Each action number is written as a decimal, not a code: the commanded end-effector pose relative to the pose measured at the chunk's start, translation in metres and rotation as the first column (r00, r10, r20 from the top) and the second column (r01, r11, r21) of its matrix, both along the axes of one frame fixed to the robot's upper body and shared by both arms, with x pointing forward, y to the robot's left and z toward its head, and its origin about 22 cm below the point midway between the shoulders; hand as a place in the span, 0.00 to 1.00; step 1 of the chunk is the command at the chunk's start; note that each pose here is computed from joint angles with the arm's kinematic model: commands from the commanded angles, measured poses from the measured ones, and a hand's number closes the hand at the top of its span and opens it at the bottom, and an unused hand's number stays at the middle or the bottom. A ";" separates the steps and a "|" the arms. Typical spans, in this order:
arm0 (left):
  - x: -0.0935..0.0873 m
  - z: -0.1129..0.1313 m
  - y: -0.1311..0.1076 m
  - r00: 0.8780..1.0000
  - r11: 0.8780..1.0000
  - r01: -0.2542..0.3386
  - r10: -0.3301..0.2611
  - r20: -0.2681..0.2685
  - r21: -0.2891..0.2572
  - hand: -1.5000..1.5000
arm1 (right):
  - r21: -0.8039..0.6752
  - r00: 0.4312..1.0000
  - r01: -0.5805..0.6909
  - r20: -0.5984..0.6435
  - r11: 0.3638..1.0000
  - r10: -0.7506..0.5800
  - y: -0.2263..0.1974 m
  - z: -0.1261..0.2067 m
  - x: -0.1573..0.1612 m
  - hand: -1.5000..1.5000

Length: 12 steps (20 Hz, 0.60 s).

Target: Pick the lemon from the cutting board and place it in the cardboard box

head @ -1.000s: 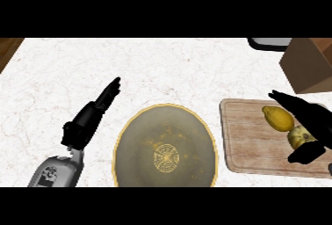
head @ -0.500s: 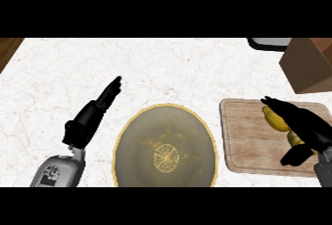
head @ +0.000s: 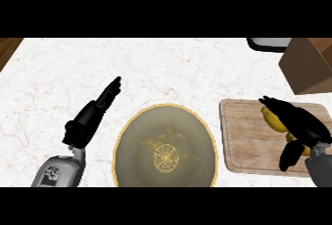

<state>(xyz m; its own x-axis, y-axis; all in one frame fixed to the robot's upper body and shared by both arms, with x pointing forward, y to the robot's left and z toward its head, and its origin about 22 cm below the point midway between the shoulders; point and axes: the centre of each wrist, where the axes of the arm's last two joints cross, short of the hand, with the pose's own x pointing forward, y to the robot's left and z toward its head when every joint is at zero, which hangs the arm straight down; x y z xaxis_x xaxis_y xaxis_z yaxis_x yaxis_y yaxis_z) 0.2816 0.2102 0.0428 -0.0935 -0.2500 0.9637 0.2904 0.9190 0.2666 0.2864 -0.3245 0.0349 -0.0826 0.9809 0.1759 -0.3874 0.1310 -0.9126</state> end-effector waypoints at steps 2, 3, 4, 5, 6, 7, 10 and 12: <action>0.013 0.013 -0.010 1.000 1.000 0.006 -0.006 -0.008 0.002 0.50 | 0.014 1.000 0.015 -0.013 1.000 -0.015 -0.001 -0.015 0.016 1.00; -0.006 -0.007 0.001 1.000 1.000 0.007 -0.007 -0.015 -0.006 0.50 | -0.004 0.999 0.000 -0.033 1.000 0.000 -0.007 -0.015 0.005 1.00; -0.002 -0.002 -0.005 1.000 1.000 -0.001 0.001 -0.019 -0.008 0.50 | -0.003 1.000 -0.016 -0.027 1.000 0.016 -0.004 -0.020 -0.004 1.00; 0.010 -0.004 0.010 1.000 1.000 0.007 -0.007 -0.004 -0.002 0.50 | -0.030 0.999 -0.030 -0.026 0.999 0.029 -0.002 -0.001 0.012 1.00; 0.000 0.004 0.005 1.000 1.000 0.000 0.000 -0.010 -0.007 0.50 | -0.042 0.999 -0.045 -0.011 0.998 0.044 0.000 -0.024 0.009 1.00; 0.001 0.001 -0.009 1.000 1.000 0.004 -0.004 0.013 -0.008 0.50 | -0.023 0.999 -0.033 0.016 0.999 0.034 0.002 -0.019 0.010 1.00; 0.005 0.013 -0.020 1.000 1.000 0.024 -0.024 -0.009 -0.009 0.50 | -0.036 0.996 -0.058 0.073 0.998 0.061 -0.017 -0.006 0.019 1.00; 0.008 0.000 0.009 1.000 1.000 -0.004 0.004 0.000 -0.009 0.50 | -0.059 0.992 -0.061 0.106 0.996 0.067 0.000 -0.017 0.024 1.00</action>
<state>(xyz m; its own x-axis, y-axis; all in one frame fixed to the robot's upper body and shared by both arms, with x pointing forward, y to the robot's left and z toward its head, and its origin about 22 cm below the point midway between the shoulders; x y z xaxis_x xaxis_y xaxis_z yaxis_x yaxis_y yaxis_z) 0.2856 0.2098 0.0452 -0.0943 -0.2480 0.9642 0.2973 0.9173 0.2650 0.3014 -0.3333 0.0290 -0.1609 0.9772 0.1382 -0.3401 0.0765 -0.9373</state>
